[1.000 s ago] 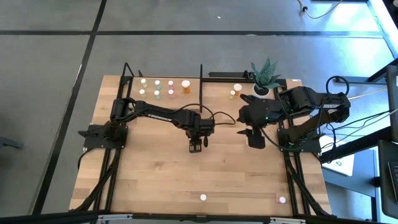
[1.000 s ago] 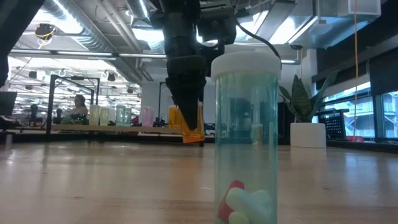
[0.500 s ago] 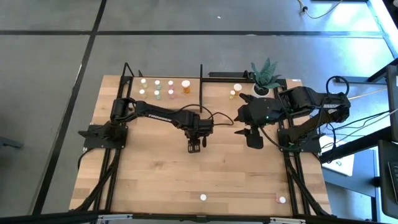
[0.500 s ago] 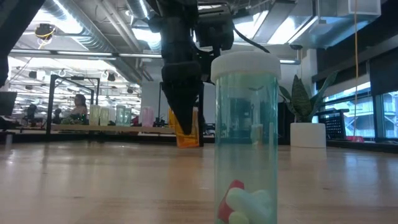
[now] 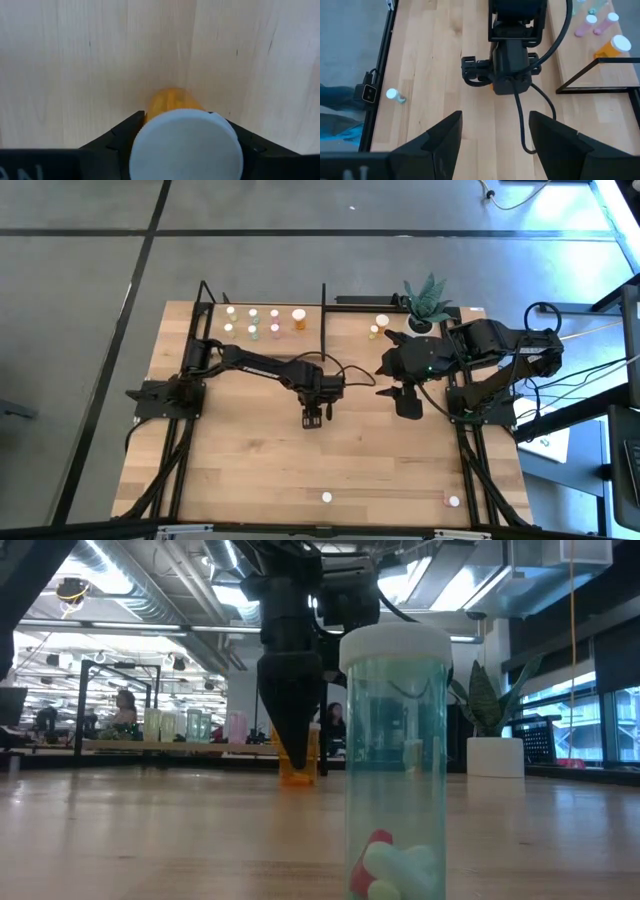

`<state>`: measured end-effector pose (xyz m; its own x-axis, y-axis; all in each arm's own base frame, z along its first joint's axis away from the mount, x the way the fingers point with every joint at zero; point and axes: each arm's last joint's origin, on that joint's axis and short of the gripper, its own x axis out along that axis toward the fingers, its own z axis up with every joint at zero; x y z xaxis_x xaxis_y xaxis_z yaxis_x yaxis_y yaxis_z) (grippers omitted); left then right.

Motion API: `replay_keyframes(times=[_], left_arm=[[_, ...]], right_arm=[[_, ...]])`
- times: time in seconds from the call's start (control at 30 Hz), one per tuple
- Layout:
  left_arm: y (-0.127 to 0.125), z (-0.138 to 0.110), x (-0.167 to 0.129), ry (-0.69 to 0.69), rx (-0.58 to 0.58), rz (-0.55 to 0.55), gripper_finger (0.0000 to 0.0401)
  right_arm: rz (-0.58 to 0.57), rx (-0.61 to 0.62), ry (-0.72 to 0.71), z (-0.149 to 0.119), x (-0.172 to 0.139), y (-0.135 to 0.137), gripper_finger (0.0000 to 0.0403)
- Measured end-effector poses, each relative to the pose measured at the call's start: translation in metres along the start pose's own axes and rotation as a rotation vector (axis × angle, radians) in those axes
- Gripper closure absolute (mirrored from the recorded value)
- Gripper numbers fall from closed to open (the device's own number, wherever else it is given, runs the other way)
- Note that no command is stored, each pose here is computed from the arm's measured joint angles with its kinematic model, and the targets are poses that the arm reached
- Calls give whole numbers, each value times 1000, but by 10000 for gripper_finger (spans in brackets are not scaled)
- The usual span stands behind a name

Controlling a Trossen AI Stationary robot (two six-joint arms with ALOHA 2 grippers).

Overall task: Pick and place medicine bottles onto shelf by color
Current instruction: Put the bottom orange pill bottle on the shelf and align it with the other orange pill bottle

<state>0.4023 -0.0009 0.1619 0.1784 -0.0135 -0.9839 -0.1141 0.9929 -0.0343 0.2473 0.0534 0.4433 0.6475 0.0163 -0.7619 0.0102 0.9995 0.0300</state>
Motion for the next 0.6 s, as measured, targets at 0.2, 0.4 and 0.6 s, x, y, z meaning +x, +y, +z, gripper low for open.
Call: replay_keyframes(times=[0.2, 0.4, 0.6], left_arm=[[1, -1, 2, 10, -1, 18, 159], [2, 0, -1, 11, -15, 26, 99], [0, 8, -27, 7, -37, 28, 83]], right_arm=[[0, 0, 0, 0, 0, 0, 172], [0, 0, 1, 0, 0, 0, 172], [0, 0, 0, 0, 0, 0, 172]])
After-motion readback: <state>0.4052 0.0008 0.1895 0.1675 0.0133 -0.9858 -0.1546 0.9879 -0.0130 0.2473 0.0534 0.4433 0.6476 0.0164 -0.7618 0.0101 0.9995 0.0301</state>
